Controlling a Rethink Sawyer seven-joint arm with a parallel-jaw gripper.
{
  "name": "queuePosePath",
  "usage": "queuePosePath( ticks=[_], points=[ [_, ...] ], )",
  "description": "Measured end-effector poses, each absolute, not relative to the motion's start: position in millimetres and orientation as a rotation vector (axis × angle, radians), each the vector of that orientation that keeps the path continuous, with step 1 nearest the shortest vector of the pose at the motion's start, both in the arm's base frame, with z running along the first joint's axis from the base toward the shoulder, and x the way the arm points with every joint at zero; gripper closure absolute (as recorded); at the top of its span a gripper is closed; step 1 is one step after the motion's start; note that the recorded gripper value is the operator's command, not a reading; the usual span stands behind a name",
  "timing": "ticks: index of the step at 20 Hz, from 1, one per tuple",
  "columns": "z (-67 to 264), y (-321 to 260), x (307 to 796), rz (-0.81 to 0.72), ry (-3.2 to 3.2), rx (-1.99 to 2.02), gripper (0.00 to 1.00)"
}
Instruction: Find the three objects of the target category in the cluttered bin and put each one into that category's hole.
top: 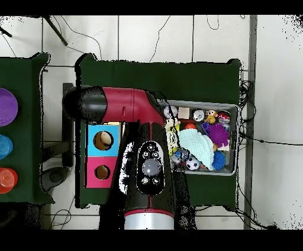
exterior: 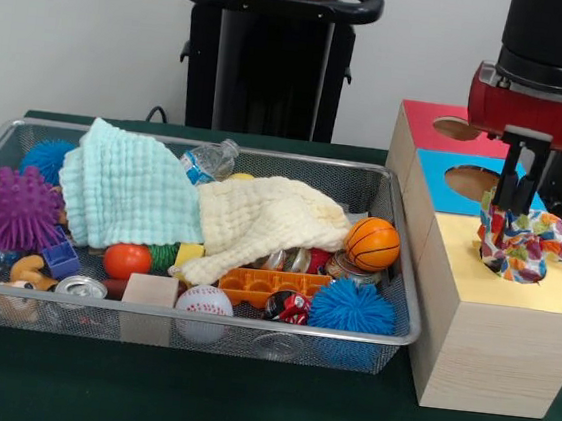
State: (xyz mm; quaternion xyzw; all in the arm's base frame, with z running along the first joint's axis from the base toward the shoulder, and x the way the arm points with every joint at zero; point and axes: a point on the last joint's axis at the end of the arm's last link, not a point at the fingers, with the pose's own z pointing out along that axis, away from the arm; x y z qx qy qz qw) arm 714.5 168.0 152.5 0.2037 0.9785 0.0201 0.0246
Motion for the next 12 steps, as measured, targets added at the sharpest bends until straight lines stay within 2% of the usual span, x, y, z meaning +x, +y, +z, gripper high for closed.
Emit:
queuePosePath(
  ticks=[12],
  points=[
    [117.3, 191.6, 704.0, 0.092, 2.789, 0.529, 1.0]
  ],
)
